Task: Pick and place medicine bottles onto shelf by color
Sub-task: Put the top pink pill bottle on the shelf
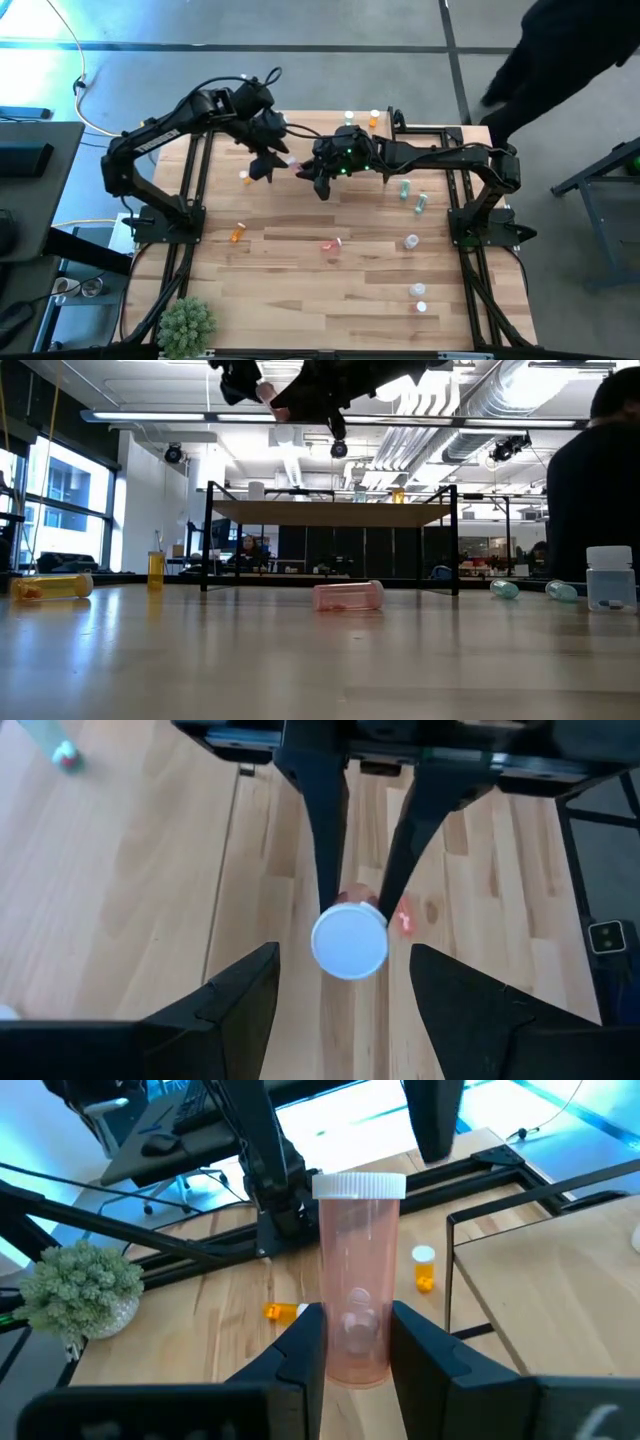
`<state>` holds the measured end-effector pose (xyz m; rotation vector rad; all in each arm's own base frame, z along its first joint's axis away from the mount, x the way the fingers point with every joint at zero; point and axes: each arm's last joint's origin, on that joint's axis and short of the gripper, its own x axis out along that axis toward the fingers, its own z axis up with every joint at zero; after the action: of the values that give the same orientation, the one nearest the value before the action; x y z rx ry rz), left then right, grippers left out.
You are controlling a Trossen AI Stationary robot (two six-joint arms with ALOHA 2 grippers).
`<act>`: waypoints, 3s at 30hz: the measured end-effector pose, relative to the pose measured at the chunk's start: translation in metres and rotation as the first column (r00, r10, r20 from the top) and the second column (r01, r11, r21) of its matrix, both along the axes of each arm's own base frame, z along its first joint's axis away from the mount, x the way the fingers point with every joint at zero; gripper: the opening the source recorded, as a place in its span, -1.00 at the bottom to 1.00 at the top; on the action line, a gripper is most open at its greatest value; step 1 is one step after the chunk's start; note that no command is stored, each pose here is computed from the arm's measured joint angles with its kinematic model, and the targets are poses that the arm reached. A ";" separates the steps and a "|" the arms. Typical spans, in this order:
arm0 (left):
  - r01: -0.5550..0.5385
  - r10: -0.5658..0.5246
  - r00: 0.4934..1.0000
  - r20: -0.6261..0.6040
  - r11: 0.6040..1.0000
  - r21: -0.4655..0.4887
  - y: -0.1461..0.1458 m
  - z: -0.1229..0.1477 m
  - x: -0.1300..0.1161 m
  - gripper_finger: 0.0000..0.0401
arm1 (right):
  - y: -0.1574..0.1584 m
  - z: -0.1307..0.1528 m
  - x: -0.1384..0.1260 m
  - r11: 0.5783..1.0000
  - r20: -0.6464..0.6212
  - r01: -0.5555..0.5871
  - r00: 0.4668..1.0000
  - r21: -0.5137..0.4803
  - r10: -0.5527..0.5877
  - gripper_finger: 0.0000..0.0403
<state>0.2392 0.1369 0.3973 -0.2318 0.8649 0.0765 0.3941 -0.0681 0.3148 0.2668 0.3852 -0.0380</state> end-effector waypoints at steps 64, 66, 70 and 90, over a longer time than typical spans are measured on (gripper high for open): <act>-0.110 0.121 0.986 -0.113 0.989 0.098 0.016 -0.016 0.011 -0.44 | -0.029 0.024 -0.038 0.994 -0.062 0.100 0.993 -0.040 -0.103 -0.05; -0.127 0.141 0.983 -0.121 0.985 0.114 0.018 -0.016 0.009 -0.44 | -0.035 0.032 -0.046 0.991 -0.043 0.128 0.991 -0.048 -0.130 -0.05; -0.162 0.176 0.977 -0.124 0.980 0.120 0.025 -0.016 0.005 -0.44 | -0.047 0.045 -0.060 0.983 -0.012 0.173 0.985 -0.057 -0.174 -0.04; -0.389 0.381 0.921 0.081 0.893 0.224 0.058 0.050 -0.028 -0.44 | -0.093 0.057 -0.098 0.944 -0.022 0.317 0.947 -0.097 -0.320 -0.04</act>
<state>0.2112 0.1953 0.4472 -0.1778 0.7566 0.5440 0.2959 -0.1613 0.3713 0.2353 0.3736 -0.3791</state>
